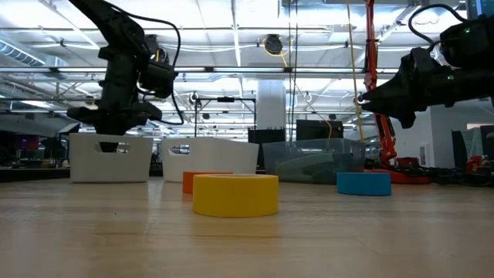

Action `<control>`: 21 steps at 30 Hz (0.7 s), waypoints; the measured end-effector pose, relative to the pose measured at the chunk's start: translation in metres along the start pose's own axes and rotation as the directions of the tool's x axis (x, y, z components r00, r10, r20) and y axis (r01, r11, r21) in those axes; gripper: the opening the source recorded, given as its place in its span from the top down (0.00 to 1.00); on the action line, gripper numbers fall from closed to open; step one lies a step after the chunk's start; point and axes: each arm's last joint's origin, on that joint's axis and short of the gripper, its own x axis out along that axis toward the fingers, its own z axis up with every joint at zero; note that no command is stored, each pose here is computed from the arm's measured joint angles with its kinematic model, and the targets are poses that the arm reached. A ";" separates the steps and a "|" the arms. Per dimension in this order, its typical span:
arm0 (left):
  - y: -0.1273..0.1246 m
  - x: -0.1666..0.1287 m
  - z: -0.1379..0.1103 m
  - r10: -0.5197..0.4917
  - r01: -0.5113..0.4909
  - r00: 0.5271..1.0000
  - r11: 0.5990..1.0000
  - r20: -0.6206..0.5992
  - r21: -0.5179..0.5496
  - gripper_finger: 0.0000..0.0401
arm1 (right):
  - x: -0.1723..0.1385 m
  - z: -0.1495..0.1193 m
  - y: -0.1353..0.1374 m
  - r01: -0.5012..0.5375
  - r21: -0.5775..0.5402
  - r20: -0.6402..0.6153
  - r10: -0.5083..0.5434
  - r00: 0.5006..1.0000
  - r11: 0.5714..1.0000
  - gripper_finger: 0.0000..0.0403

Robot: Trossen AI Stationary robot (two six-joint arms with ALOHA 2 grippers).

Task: Pick and place Stapler, Stapler remover, tape
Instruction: Put the purple staple remover into the gray bin

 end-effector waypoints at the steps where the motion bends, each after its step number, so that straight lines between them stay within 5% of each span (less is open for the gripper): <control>1: 0.000 0.001 0.001 0.003 -0.003 1.000 1.000 0.005 0.000 1.00 | 0.000 0.000 0.000 0.000 0.000 0.000 0.000 1.000 1.000 0.61; 21: 0.004 0.002 0.011 -0.007 0.007 0.999 1.000 0.034 -0.008 0.97 | 0.000 0.000 0.000 0.000 0.003 -0.001 0.000 1.000 1.000 0.61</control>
